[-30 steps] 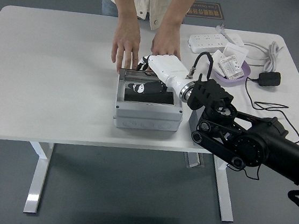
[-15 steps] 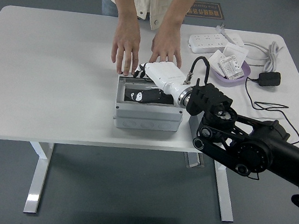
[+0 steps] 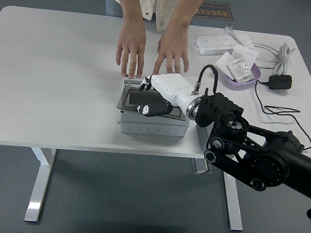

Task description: Fetch the battery,place it into the box,close the lid of the box

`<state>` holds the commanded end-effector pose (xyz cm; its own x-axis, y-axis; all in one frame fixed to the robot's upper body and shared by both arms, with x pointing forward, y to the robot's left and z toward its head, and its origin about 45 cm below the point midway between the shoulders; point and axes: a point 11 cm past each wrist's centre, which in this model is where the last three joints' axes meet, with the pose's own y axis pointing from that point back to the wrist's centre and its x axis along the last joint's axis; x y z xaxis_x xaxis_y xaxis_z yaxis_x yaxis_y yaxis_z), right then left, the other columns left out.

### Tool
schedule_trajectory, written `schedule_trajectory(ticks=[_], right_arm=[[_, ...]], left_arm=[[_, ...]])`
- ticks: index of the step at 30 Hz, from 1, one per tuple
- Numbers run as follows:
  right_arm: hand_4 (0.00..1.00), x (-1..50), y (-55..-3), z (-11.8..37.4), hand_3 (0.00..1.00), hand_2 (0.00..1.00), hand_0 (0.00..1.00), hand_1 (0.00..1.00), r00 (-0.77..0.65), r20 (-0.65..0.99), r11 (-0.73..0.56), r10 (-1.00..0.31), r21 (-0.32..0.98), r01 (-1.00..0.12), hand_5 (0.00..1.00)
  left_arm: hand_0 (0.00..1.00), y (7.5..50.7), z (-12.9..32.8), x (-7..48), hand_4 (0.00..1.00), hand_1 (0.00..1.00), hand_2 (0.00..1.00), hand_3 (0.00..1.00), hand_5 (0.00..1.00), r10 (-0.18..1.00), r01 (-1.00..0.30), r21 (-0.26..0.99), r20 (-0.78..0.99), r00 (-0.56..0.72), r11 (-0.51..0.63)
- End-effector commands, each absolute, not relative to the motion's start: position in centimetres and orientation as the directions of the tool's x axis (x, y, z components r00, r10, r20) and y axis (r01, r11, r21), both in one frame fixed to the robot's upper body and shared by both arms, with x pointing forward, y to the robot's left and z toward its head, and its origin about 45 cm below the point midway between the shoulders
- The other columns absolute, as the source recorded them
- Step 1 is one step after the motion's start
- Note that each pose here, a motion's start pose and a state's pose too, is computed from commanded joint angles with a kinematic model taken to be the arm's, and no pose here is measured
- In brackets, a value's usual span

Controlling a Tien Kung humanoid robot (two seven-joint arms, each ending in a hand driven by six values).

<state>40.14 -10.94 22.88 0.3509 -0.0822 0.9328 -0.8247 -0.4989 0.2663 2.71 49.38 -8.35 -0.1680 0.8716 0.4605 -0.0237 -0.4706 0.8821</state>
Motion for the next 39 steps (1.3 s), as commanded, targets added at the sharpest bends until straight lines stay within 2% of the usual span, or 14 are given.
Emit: schedule_trajectory(ticks=[16,24,25,30,31,32,36,37,39], right_arm=[[0.807,41.0,-15.1,25.7,0.685,0.689,0.738,0.677,0.294,0.921,-0.405,-0.254,0.175,-0.898,0.606],[0.814,40.1,-18.3,27.4,0.691,0.688,0.735,0.673,0.183,0.891,-0.367,-0.416,0.02,-0.93,0.616],[0.813,39.9,-18.9,27.6,0.665,0.668,0.714,0.652,0.162,0.882,-0.36,-0.443,-0.009,-0.933,0.612],[0.813,38.9,-21.7,28.1,0.665,0.668,0.714,0.652,0.091,0.805,-0.314,-0.587,-0.123,-0.941,0.612],[0.817,38.6,-22.1,28.0,0.625,0.632,0.676,0.601,0.082,0.786,-0.307,-0.613,-0.141,-0.941,0.619],[0.817,38.2,-22.6,28.0,0.625,0.632,0.676,0.601,0.072,0.759,-0.296,-0.647,-0.164,-0.941,0.619],[0.817,36.6,-24.2,27.9,0.625,0.632,0.676,0.601,0.023,0.61,-0.226,-0.792,-0.258,-0.939,0.619],[0.817,36.0,-24.5,27.8,0.612,0.592,0.642,0.546,0.011,0.557,-0.2,-0.83,-0.28,-0.939,0.618],[0.817,35.1,-25.1,27.2,0.612,0.592,0.642,0.546,-0.005,0.48,-0.16,-0.877,-0.301,-0.94,0.618]], left_arm=[[0.578,49.0,-8.6,2.3,0.542,0.582,0.548,0.56,0.002,0.875,-0.016,0.886,0.455,-0.166,-0.464],[0.578,48.7,-8.7,1.9,0.539,0.581,0.547,0.559,0.002,0.877,-0.01,0.888,0.451,-0.167,-0.459],[0.578,48.7,-8.7,1.9,0.54,0.581,0.548,0.56,0.002,0.877,-0.01,0.888,0.451,-0.168,-0.459],[0.578,48.7,-8.8,1.8,0.54,0.581,0.548,0.56,0.002,0.877,-0.008,0.889,0.45,-0.169,-0.457],[0.578,48.7,-8.8,1.7,0.54,0.581,0.547,0.561,0.002,0.877,-0.007,0.889,0.449,-0.169,-0.457],[0.578,48.7,-8.8,1.7,0.54,0.581,0.547,0.561,0.002,0.877,-0.007,0.889,0.45,-0.169,-0.457],[0.578,49.0,-8.7,1.5,0.54,0.581,0.547,0.561,0.002,0.875,-0.004,0.887,0.455,-0.169,-0.462],[0.578,49.0,-8.6,1.4,0.541,0.58,0.548,0.561,0.002,0.874,-0.003,0.887,0.455,-0.169,-0.462],[0.578,49.0,-8.6,1.3,0.541,0.58,0.548,0.561,0.002,0.874,0.0,0.887,0.456,-0.169,-0.463]])
